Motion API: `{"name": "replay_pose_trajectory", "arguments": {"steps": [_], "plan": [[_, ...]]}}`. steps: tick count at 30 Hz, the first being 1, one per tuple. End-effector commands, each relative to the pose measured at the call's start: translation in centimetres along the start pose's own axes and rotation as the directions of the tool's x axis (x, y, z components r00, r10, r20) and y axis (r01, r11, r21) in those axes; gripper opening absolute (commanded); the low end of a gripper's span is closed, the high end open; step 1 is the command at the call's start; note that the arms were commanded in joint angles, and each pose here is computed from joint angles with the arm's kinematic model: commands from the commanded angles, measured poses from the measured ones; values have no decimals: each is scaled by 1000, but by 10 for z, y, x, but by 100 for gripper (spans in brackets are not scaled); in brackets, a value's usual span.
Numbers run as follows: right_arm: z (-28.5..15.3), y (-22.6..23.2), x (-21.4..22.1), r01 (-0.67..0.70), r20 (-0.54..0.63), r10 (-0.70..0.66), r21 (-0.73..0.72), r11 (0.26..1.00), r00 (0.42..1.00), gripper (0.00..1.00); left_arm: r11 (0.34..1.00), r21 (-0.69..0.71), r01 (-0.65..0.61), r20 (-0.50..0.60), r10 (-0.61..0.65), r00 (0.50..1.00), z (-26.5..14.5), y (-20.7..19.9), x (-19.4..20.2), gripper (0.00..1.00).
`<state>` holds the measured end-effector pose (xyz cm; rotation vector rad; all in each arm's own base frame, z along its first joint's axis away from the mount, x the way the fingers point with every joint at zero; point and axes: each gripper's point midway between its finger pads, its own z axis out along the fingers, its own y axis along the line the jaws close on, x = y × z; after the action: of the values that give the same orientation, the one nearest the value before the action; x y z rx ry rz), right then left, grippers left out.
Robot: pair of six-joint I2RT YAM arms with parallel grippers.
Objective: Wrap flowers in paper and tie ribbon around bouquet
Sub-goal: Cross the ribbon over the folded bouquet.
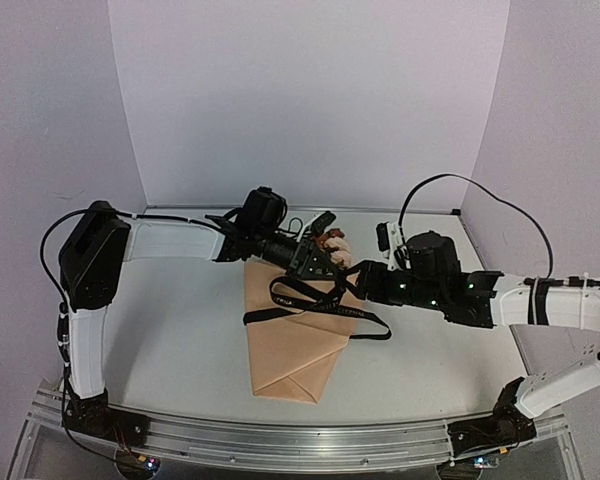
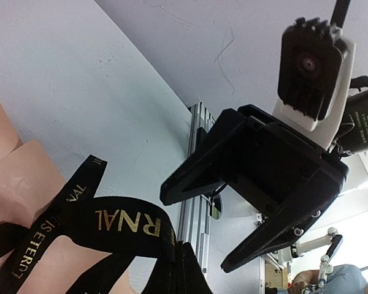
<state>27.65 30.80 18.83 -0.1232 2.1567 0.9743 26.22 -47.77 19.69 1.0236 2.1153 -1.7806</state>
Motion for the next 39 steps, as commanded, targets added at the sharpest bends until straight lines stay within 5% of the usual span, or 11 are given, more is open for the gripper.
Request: {"name": "replay_pose_trajectory", "arguments": {"steps": [1, 11, 21, 33, 39], "plan": [[0, 0, -5, 66, 29, -67, 31, 997, 997, 55, 998, 66, -18, 28, 16, 999, -7, -14, -22, 1], [10, 0, 0, 89, -5, -88, 90, 992, 996, 58, 998, 61, -11, 33, 9, 999, -9, -15, -22, 1], [-38, -21, -42, -13, 120, -18, 258, 966, 993, 64, 987, -50, -153, 117, 158, 980, -40, -46, -18, 0], [56, -23, -16, 132, -320, -51, 237, 962, 946, 57, 936, -299, -187, 302, 279, 912, -112, -72, 15, 0], [86, -31, 3, 243, -416, -119, 259, 935, 902, 57, 913, -369, -173, 342, 307, 888, -137, -83, 23, 0]]}}
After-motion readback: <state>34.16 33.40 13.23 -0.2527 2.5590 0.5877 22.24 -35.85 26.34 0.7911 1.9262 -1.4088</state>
